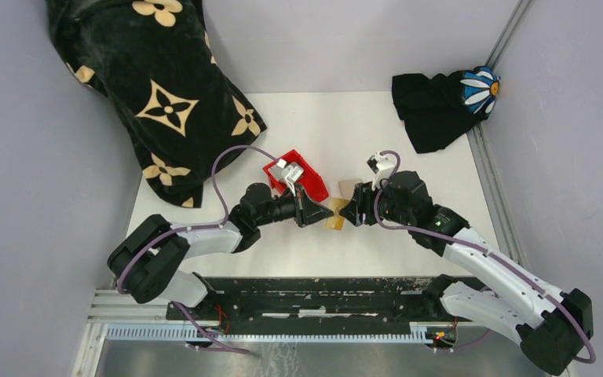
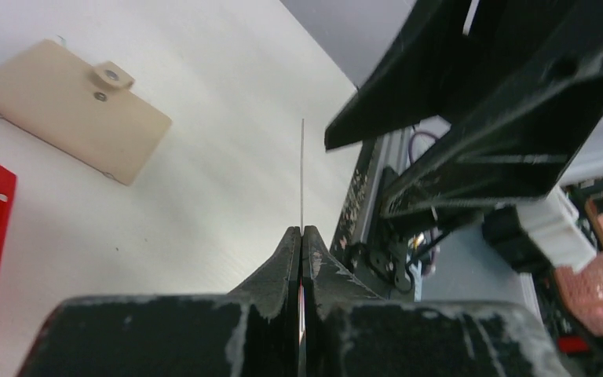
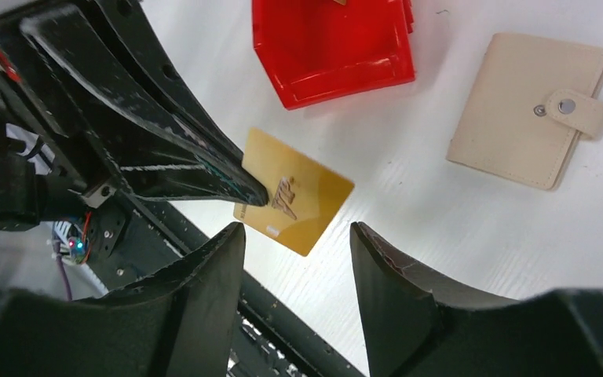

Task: Put the credit cards into the card holder
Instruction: Pick up the credit card from the storage box, then open the card holder at the center of the board.

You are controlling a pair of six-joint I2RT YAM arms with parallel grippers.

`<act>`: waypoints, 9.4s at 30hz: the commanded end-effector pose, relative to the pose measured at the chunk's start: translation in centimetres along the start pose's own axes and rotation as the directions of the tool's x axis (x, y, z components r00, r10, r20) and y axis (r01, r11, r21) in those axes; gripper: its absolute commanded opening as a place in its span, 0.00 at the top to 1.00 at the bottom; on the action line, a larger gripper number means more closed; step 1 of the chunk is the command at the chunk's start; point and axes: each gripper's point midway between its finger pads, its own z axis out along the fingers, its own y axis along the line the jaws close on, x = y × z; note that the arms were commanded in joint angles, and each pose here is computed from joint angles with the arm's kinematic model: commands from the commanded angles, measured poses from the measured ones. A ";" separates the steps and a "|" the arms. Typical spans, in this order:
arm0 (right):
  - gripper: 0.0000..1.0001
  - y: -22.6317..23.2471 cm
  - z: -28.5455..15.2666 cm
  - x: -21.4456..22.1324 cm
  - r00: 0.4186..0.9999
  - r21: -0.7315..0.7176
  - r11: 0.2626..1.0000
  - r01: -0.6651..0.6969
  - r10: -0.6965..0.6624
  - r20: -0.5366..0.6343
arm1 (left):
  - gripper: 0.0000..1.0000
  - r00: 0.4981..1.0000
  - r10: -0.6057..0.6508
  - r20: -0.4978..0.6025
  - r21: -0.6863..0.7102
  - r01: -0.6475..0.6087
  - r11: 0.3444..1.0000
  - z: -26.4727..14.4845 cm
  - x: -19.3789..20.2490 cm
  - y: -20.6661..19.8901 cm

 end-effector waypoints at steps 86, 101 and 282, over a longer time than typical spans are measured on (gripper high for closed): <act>0.99 -12.9 7.6 -1.6 0.989 0.493 0.868 0.057 0.019 -0.147 | 0.77 0.968 -0.233 0.091 -0.541 0.244 0.804 5.8 2.6 14.7; 0.99 -15.5 9.4 -1.1 0.970 0.582 0.796 0.168 -0.027 -0.243 | 0.78 0.975 -0.215 0.055 -0.576 0.207 0.791 6.9 2.9 15.4; 0.99 -18.8 8.0 -0.2 0.986 0.551 0.824 -0.131 0.165 -0.012 | 0.79 0.966 -0.254 -0.045 -0.663 0.161 0.731 7.6 7.8 18.1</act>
